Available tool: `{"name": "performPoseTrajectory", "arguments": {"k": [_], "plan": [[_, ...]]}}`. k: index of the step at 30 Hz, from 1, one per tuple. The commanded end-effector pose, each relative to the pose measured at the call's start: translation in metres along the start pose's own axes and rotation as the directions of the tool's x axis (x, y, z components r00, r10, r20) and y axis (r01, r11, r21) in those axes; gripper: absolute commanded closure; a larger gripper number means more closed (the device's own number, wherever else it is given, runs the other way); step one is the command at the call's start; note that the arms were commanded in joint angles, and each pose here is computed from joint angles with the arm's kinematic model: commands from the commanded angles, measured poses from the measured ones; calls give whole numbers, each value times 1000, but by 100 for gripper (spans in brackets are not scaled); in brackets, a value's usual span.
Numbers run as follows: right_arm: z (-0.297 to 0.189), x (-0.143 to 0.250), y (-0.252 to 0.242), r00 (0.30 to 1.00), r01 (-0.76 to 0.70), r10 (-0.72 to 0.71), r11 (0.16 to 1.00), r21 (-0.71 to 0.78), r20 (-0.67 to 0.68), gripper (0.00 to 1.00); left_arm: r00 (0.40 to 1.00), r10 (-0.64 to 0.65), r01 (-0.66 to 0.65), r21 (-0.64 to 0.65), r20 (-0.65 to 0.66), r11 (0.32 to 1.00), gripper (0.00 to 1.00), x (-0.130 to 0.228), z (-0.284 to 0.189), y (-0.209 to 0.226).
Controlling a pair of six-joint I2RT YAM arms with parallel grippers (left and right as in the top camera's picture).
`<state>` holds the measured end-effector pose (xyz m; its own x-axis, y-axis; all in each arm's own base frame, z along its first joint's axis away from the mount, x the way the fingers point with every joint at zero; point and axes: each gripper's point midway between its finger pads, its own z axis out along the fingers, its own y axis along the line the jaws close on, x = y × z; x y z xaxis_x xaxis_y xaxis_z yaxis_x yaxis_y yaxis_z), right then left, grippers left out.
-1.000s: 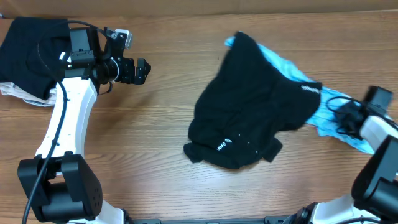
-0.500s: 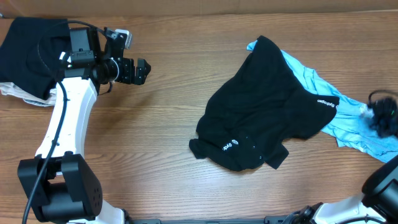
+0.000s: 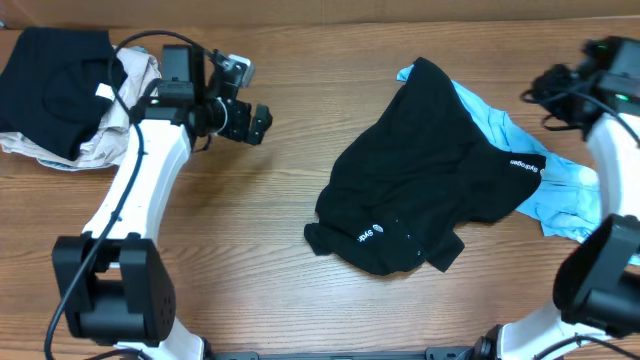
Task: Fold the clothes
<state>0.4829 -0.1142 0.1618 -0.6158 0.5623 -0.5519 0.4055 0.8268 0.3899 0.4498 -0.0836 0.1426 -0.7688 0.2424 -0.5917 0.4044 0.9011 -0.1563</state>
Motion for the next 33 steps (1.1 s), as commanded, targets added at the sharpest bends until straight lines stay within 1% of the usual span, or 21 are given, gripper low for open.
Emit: {"name": "performPoseTrajectory", "arguments": {"k": [1,6,10,16,21,24,30,33], "plan": [[31,12,-10,999,21,-19,997,79,-26,76,1000,3,-4,-16,-25,1000,0,2,12,5],[78,51,-13,990,42,-29,995,92,-137,76,998,-20,19,-6,-56,1000,0,10,24,6],[104,79,-18,975,38,-20,996,82,-219,76,998,-21,21,-6,-61,1000,0,12,26,7],[115,100,-15,957,21,-7,999,43,-289,76,998,-21,20,-6,-60,1000,0,12,26,7],[116,111,-7,948,41,-28,999,34,-316,76,998,-21,20,-6,-58,1000,0,11,26,7],[125,117,-16,951,83,-45,990,112,-307,76,998,-21,21,-6,-59,1000,0,12,26,7],[143,124,-69,957,155,-55,927,341,-285,76,997,-24,23,-5,-68,1000,0,14,26,7],[151,122,-93,963,156,-46,899,409,-264,75,997,-25,25,-4,-72,1000,0,15,26,6]]}}
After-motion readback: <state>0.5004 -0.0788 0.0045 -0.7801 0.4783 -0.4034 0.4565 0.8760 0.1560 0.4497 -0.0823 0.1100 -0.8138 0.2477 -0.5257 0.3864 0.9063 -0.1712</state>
